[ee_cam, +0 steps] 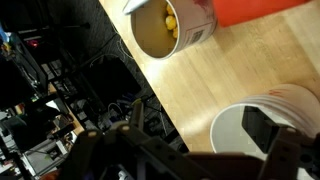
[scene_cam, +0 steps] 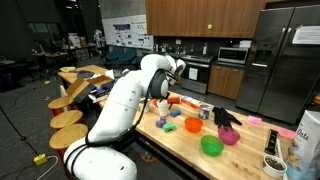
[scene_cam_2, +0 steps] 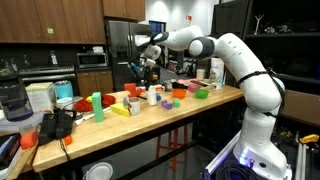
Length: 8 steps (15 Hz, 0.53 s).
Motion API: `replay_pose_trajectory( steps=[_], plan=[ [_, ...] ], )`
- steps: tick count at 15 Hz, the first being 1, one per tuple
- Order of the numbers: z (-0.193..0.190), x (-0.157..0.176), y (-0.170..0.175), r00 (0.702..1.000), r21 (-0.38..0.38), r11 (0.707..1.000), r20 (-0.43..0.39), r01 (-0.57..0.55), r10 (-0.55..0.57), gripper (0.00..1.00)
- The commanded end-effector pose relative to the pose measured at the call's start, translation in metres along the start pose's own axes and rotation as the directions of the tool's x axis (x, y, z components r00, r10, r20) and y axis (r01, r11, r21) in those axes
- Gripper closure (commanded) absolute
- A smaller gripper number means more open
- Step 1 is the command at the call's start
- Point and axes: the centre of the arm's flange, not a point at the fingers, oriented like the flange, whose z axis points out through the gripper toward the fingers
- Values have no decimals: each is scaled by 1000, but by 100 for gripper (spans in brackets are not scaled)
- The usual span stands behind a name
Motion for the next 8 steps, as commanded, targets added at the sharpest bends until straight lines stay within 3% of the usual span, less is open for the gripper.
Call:
replay_pose_trajectory(
  steps=[1,4,6,8],
  plan=[
    [-1,-2,-6,999,-63,998,20,27,-26,0],
    [5,-4,-9,999,-100,995,35,25,-22,0],
    [10,-5,-11,999,-128,992,42,15,-10,26],
    [14,-5,-14,999,-148,989,51,5,2,39]
  ],
)
